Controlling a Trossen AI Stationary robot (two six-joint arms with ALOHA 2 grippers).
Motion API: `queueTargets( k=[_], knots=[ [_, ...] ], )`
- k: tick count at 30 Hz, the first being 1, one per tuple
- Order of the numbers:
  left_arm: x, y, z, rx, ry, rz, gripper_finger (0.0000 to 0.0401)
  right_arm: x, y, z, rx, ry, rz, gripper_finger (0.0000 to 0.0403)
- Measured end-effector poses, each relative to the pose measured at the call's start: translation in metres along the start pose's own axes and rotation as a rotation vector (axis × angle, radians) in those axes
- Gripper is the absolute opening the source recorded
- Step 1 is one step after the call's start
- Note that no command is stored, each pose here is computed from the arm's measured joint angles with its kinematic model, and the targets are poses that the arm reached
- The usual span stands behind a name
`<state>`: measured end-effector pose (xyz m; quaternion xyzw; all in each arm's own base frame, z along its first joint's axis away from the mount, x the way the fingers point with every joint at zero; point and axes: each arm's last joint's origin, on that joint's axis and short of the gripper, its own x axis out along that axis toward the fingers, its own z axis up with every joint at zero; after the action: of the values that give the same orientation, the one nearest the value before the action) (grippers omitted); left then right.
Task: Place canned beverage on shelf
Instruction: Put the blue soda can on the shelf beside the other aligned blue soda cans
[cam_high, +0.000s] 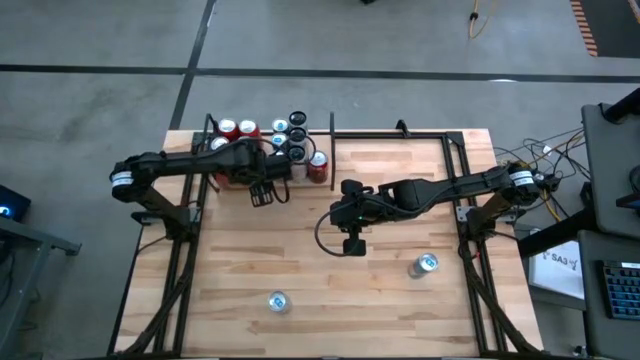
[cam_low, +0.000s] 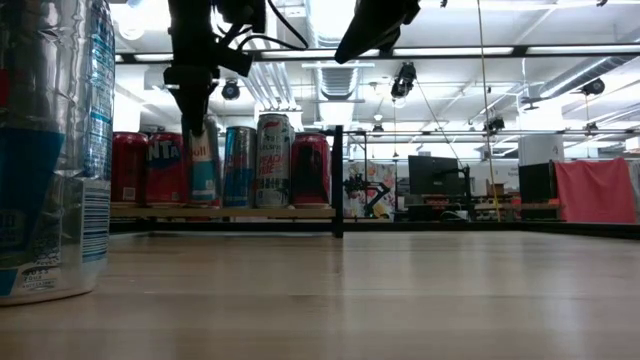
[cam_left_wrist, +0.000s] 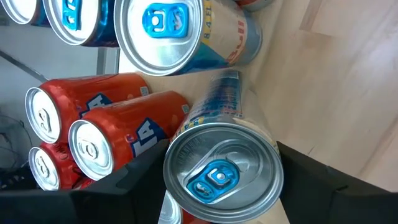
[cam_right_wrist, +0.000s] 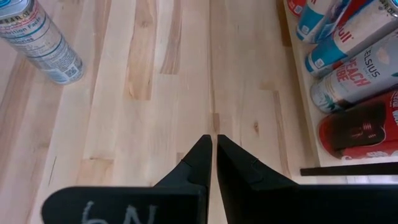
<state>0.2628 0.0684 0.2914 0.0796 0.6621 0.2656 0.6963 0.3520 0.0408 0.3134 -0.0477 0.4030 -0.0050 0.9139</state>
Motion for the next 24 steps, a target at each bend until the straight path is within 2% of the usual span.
queueTargets(
  k=[24],
  knots=[
    [0.0053, 0.0101, 0.0017, 0.006, 0.000, 0.001, 0.0235, 0.0001, 0.0000, 0.0000, -0.025, 0.000, 0.000, 0.0013]
  ],
)
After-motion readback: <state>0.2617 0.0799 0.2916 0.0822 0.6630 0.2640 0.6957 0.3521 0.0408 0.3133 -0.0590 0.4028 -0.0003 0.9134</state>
